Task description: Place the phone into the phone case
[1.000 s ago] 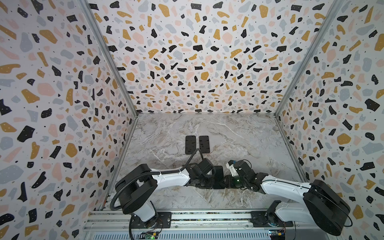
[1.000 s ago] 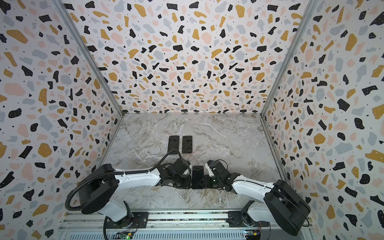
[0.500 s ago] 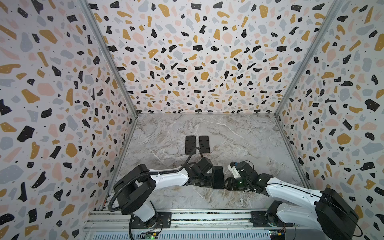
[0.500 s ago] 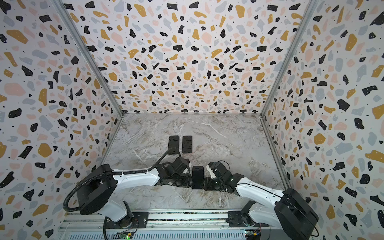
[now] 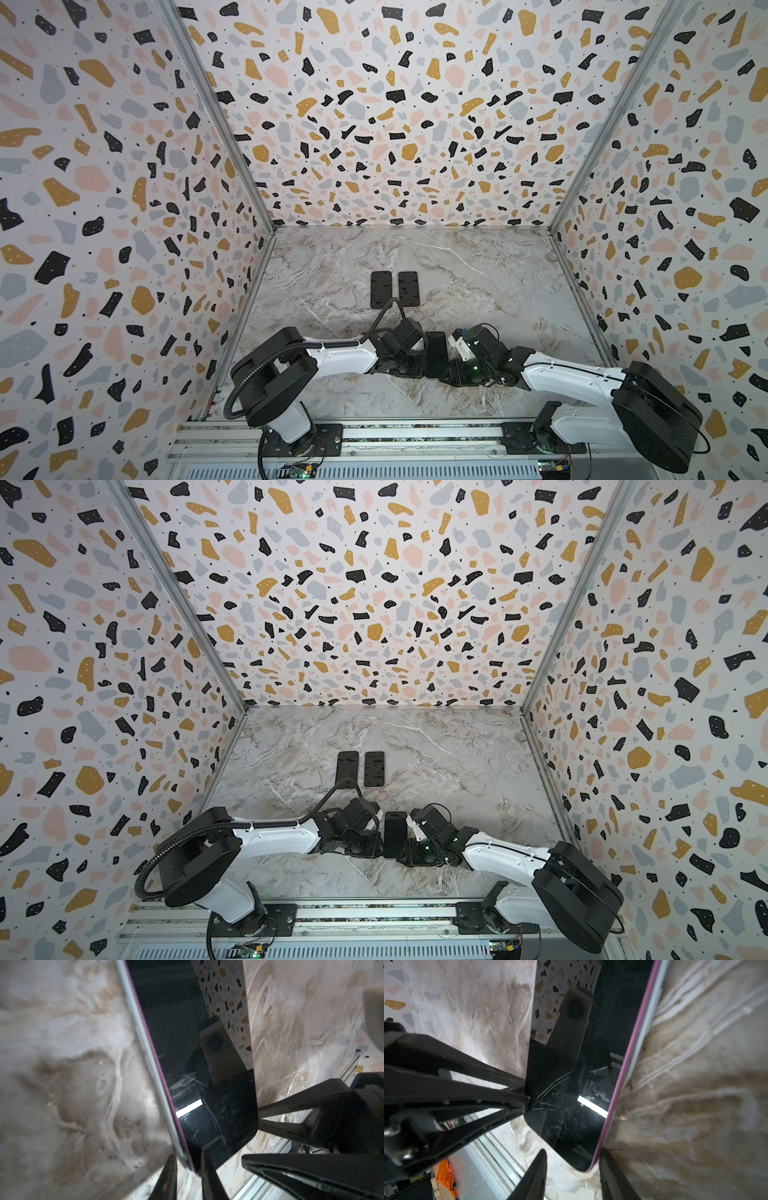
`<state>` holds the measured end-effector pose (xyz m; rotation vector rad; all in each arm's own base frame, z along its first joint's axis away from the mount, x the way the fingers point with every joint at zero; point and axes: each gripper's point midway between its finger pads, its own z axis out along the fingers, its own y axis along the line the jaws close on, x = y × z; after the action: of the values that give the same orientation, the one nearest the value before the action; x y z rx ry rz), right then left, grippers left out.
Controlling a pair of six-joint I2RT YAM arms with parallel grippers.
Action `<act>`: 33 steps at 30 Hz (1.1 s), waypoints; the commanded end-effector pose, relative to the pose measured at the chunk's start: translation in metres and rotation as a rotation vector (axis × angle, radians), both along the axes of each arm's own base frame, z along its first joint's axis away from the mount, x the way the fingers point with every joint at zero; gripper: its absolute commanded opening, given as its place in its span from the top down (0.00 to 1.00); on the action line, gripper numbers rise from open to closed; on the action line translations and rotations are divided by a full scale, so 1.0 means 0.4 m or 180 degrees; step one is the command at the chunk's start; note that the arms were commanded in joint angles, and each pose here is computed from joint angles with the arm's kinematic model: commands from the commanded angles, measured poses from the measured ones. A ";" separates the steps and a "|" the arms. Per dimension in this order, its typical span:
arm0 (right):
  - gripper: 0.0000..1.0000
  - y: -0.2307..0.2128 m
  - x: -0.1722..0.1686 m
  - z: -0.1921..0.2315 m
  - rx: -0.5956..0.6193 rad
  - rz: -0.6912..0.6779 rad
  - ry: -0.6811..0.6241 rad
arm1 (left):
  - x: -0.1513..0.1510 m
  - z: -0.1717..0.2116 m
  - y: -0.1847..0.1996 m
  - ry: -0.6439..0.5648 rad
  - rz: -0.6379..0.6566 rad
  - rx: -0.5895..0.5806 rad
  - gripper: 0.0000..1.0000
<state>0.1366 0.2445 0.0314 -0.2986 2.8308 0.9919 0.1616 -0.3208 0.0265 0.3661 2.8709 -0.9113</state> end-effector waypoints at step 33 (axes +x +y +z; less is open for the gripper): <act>0.64 0.087 0.018 -0.010 -0.0149 0.0263 -0.0151 | -0.027 -0.220 0.186 0.0169 0.0066 0.1053 0.96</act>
<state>0.1368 0.2472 0.0240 -0.3139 2.9345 0.8304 0.1693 -0.3183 0.0186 0.3853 2.8510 -0.9568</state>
